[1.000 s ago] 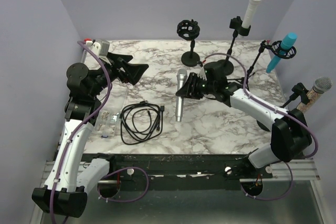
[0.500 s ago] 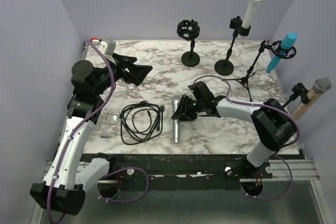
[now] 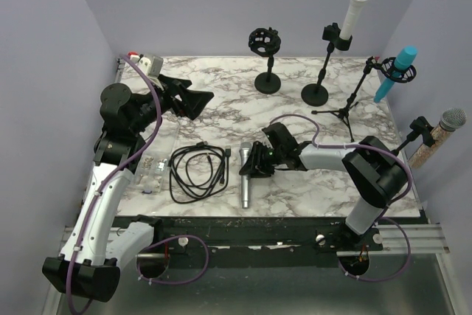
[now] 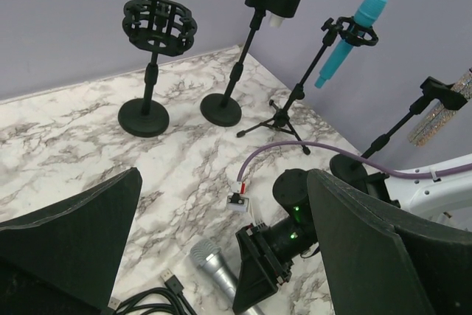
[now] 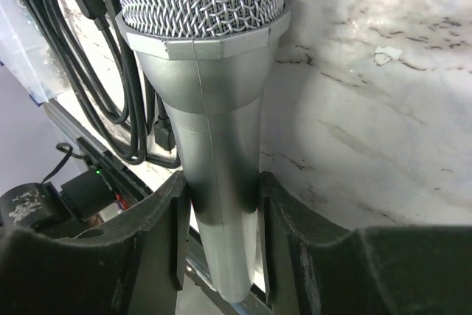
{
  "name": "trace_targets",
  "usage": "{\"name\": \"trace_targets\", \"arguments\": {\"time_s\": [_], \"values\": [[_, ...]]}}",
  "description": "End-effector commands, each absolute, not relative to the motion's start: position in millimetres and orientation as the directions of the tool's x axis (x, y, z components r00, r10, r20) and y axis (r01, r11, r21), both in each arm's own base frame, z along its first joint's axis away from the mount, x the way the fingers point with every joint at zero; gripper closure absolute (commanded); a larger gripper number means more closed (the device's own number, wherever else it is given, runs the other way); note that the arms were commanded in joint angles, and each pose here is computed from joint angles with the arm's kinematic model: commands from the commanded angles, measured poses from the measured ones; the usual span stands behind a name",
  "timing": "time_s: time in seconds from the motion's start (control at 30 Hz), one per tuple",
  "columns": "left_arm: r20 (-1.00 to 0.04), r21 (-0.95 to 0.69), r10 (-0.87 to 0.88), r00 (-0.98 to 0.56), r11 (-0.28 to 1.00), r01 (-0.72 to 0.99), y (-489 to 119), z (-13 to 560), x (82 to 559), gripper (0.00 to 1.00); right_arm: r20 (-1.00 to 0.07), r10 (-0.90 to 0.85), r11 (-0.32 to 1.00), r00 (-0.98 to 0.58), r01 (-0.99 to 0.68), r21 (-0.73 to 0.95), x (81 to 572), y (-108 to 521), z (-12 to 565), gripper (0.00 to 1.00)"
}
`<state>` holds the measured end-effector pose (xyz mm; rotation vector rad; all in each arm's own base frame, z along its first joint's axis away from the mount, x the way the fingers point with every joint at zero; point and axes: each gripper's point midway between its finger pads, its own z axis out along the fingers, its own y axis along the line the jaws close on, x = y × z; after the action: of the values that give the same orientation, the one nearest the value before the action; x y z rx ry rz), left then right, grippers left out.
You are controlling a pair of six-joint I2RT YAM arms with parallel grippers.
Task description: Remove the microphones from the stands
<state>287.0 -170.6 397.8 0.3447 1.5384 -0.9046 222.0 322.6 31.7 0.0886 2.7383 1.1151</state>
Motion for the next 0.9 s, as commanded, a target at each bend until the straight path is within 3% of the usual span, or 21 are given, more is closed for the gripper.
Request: {"name": "trace_targets", "arguments": {"time_s": [0.0, 0.33, 0.67, 0.87], "values": [[-0.945, -0.317, -0.283, -0.165, 0.656, 0.685, -168.6, 411.4, 284.4, 0.01, -0.139, 0.118, 0.706, -0.983, -0.015, 0.708, 218.4, 327.1, 24.2, 0.74], [-0.947, -0.310, -0.281, -0.158, 0.663, 0.682, -167.3, 411.8, 284.5, 0.01, -0.167, 0.112, 0.723, -0.980, -0.035, 0.690, 219.4, 323.4, 22.6, 0.51], [-0.947, -0.310, -0.280, -0.159, 0.666, 0.679, -166.9, 411.4, 285.0, 0.01, -0.197, 0.119, 0.724, -0.973, -0.051, 0.688, 221.3, 320.9, 27.2, 0.42], [-0.947, -0.310, -0.276, -0.163, 0.665, 0.679, -167.3, 409.7, 286.0, 0.01, -0.278, 0.110, 0.716, -0.954, -0.118, 0.688, 234.8, 325.5, 50.9, 0.29]]}}
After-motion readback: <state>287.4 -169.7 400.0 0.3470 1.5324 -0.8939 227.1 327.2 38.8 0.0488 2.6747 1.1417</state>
